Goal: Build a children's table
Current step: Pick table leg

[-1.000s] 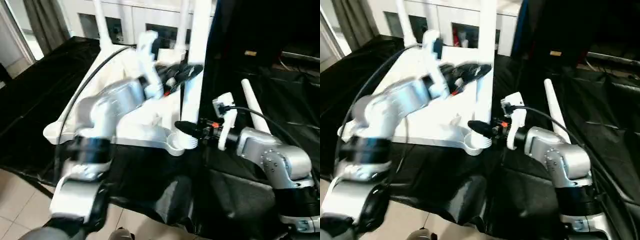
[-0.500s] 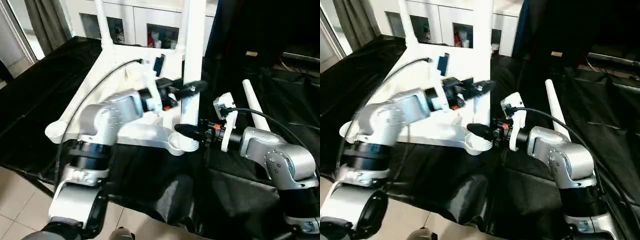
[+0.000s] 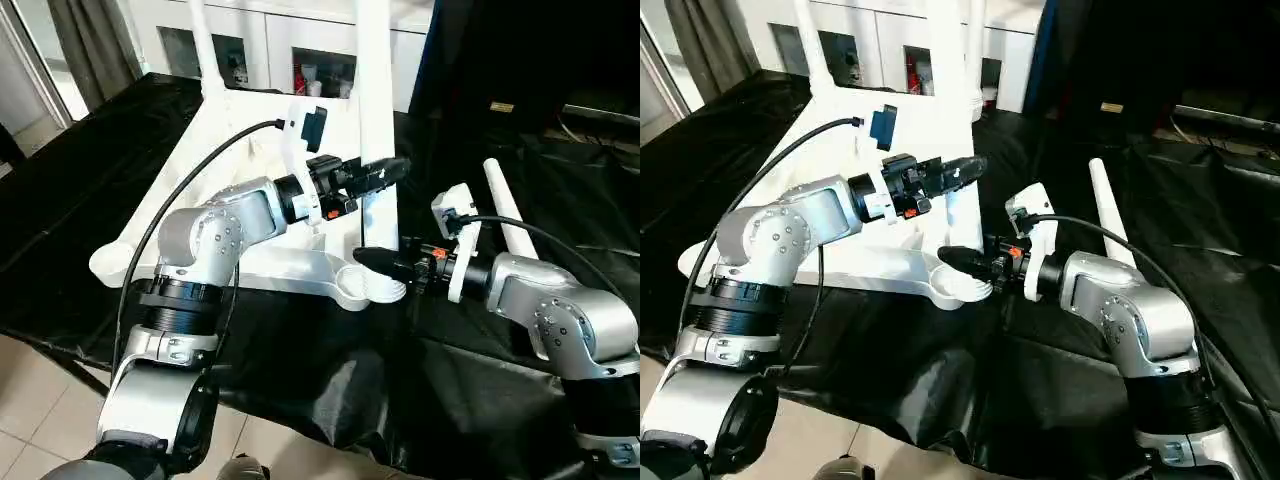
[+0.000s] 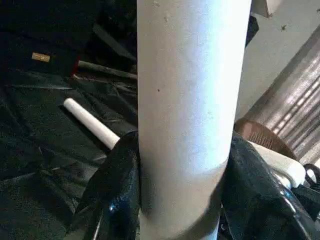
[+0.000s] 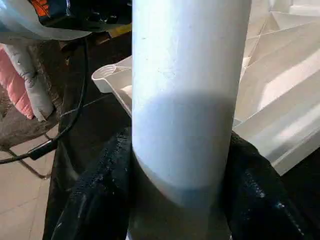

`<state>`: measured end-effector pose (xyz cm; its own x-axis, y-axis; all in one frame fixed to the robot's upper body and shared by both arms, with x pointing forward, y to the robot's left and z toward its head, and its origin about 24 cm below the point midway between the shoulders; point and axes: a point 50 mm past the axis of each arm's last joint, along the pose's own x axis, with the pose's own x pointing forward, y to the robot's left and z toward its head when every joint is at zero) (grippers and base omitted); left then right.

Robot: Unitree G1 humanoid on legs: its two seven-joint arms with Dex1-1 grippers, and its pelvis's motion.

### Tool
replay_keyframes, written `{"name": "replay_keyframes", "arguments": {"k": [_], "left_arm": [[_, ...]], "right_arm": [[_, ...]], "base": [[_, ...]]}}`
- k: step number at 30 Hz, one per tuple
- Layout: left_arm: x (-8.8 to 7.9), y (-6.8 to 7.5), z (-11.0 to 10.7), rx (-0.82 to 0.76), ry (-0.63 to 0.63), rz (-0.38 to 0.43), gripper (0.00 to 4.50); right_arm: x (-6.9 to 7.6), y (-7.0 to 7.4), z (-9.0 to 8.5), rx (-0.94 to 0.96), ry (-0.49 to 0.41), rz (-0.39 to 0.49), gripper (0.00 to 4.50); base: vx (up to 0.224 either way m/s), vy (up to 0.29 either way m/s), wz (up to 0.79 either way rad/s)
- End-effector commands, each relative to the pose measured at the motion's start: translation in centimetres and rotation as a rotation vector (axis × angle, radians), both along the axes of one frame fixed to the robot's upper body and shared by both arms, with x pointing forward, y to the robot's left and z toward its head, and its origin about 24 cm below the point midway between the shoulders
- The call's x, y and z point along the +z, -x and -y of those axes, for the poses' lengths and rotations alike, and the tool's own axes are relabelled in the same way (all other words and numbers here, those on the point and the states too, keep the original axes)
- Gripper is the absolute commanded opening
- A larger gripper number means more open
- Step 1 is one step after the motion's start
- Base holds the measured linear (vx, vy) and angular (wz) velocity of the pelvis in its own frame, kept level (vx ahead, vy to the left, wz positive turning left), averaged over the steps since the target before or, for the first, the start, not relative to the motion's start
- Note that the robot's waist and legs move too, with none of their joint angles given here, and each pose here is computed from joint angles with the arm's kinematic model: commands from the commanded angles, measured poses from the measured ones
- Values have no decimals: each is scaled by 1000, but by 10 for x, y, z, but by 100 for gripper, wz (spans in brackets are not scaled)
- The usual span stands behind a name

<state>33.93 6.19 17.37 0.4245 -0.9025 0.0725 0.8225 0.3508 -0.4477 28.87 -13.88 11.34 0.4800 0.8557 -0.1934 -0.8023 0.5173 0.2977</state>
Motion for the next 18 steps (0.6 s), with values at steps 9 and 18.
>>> {"name": "replay_keyframes", "arguments": {"k": [9,18], "left_arm": [[14,10,10,-121,-75,112,188],[12,13,11,-158,-115,136,188]], "right_arm": [[6,4,-7,74,4,8,306],[7,4,-7,93,15,-11,306]], "base": [[0,0,0],[0,0,0]]}}
